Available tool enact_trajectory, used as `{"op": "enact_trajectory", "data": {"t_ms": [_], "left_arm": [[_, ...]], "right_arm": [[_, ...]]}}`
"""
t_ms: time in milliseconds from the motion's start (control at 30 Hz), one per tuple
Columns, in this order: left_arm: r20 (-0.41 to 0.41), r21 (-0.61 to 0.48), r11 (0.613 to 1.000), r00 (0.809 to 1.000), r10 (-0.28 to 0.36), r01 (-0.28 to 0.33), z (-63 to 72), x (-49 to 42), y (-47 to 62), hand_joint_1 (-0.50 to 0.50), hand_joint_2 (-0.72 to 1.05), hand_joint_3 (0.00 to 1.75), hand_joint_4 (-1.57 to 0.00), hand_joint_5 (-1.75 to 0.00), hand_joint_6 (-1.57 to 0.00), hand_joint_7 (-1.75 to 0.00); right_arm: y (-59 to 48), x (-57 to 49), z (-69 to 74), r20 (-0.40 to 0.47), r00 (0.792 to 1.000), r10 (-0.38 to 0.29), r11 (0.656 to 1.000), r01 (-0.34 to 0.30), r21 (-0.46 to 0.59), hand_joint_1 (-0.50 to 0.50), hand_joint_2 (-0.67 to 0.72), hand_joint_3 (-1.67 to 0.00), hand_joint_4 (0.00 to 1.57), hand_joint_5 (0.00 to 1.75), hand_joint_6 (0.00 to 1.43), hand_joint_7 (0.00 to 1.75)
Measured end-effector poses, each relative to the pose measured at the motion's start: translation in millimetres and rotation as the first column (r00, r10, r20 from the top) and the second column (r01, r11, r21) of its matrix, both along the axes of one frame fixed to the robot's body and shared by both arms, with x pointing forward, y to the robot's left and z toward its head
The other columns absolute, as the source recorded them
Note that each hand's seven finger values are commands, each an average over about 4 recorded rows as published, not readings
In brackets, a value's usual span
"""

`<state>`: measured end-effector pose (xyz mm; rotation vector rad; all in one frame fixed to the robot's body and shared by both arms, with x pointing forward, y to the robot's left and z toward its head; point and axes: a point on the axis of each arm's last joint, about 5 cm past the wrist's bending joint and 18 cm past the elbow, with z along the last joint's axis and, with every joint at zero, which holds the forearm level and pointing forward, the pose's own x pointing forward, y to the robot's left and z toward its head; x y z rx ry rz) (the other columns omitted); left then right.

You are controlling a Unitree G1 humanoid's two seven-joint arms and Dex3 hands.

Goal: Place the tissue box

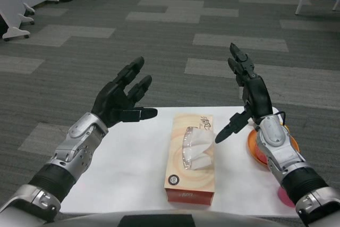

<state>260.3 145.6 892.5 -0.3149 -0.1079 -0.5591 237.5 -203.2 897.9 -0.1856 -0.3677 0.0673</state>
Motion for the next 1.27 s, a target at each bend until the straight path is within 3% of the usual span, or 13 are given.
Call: {"op": "enact_trajectory", "data": {"t_ms": [467, 600, 700, 1000, 1267], "left_arm": [[0.102, -0.032, 0.999, 0.995, -0.012, 0.015, 19.1, 0.3, -1.6, 0.50, 1.00, 0.11, 0.00, 0.00, 0.00, 0.00], [0.091, -0.056, 0.998, 0.996, 0.011, -0.006, 18.3, -0.4, -1.4, 0.50, 0.10, 0.09, 0.00, 0.00, 0.00, 0.00], [0.098, -0.069, 0.997, 0.995, 0.038, -0.031, 18.5, -1.0, -2.0, 0.50, -0.17, 0.09, 0.00, 0.00, 0.00, 0.00], [0.120, -0.083, 0.994, 0.990, 0.078, -0.068, 19.8, -1.5, -2.0, 0.50, -0.19, 0.09, 0.00, 0.00, 0.00, 0.00], [0.128, -0.086, 0.994, 0.988, 0.082, -0.072, 20.1, -1.7, -2.3, 0.50, -0.46, 0.09, 0.00, 0.00, 0.00, 0.00]], "right_arm": [[-0.2, -1.7, 4.9, 0.033, 0.999, -0.010, 1.000, 0.009, 0.017, -0.44, 0.47, -0.16, 0.00, 0.19, 0.00, 0.07], [-0.2, -1.7, 5.0, 0.033, 0.999, -0.010, 1.000, 0.009, 0.017, -0.42, 0.47, -0.16, 0.00, 0.19, 0.00, 0.07], [-0.2, -1.7, 5.0, 0.033, 0.999, -0.010, 1.000, 0.009, 0.017, -0.42, 0.44, -0.16, 0.00, 0.19, 0.00, 0.07], [-0.5, -2.4, 4.3, 0.030, 0.999, -0.011, 1.000, 0.010, 0.018, -0.42, 0.41, -0.16, 0.00, 0.19, 0.00, 0.07], [-0.5, -2.4, 4.2, 0.030, 0.999, -0.011, 1.000, 0.011, 0.018, -0.42, 0.41, -0.16, 0.00, 0.19, 0.00, 0.07]]}}
